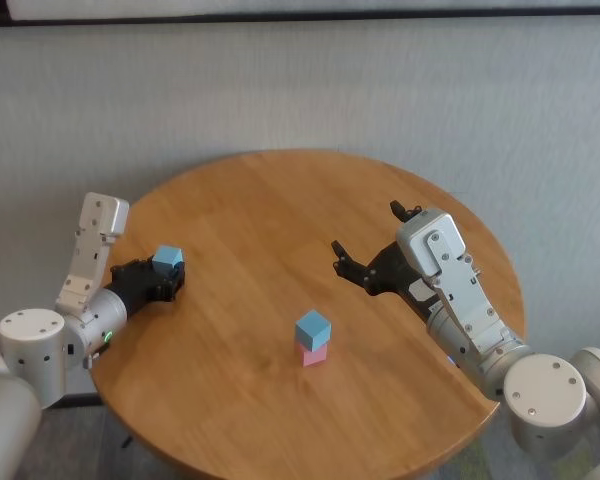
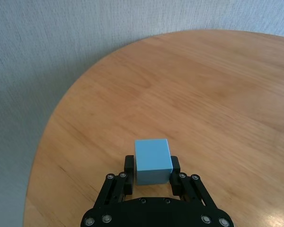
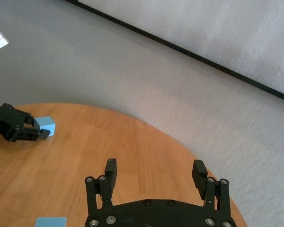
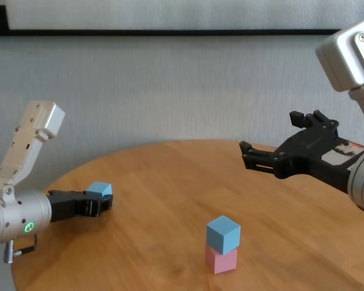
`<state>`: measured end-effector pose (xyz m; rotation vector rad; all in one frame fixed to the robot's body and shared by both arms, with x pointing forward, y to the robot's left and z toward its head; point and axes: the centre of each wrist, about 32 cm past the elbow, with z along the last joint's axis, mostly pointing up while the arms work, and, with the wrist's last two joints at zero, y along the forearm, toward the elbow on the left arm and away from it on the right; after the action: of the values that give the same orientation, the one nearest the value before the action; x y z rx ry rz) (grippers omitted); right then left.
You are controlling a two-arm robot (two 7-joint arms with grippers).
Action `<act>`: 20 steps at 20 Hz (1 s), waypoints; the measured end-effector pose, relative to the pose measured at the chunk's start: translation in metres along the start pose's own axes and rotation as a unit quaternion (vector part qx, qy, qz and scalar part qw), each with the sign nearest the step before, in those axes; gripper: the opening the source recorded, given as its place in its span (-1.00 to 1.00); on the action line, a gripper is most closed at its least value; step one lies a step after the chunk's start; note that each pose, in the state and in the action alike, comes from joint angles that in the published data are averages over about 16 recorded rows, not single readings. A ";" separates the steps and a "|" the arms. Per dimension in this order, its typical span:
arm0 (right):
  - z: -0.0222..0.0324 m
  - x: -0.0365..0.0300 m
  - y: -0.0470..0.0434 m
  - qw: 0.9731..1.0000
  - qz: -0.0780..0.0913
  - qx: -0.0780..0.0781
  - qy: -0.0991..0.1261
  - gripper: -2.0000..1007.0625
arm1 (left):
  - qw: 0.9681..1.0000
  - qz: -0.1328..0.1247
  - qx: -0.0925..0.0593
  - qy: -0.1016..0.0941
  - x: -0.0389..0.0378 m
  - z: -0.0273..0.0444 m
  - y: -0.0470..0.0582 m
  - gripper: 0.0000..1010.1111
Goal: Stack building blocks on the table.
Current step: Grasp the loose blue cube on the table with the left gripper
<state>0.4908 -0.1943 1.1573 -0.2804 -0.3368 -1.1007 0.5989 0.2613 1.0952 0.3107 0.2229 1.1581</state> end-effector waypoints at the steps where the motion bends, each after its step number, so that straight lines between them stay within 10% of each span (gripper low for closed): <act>1: 0.0000 0.0000 0.0000 1.000 0.000 0.000 0.000 1.00 | 1.000 0.000 0.000 0.000 0.0000 0.0000 0.000 -0.04; 20: 0.0000 0.0000 0.0000 1.000 0.000 0.000 0.000 1.00 | 1.000 -0.001 -0.003 -0.001 -0.0005 -0.0005 0.001 -0.20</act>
<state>0.4908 -0.1943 1.1573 -0.2804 -0.3368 -1.1006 0.5981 0.2611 1.0950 0.3058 0.2169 1.1557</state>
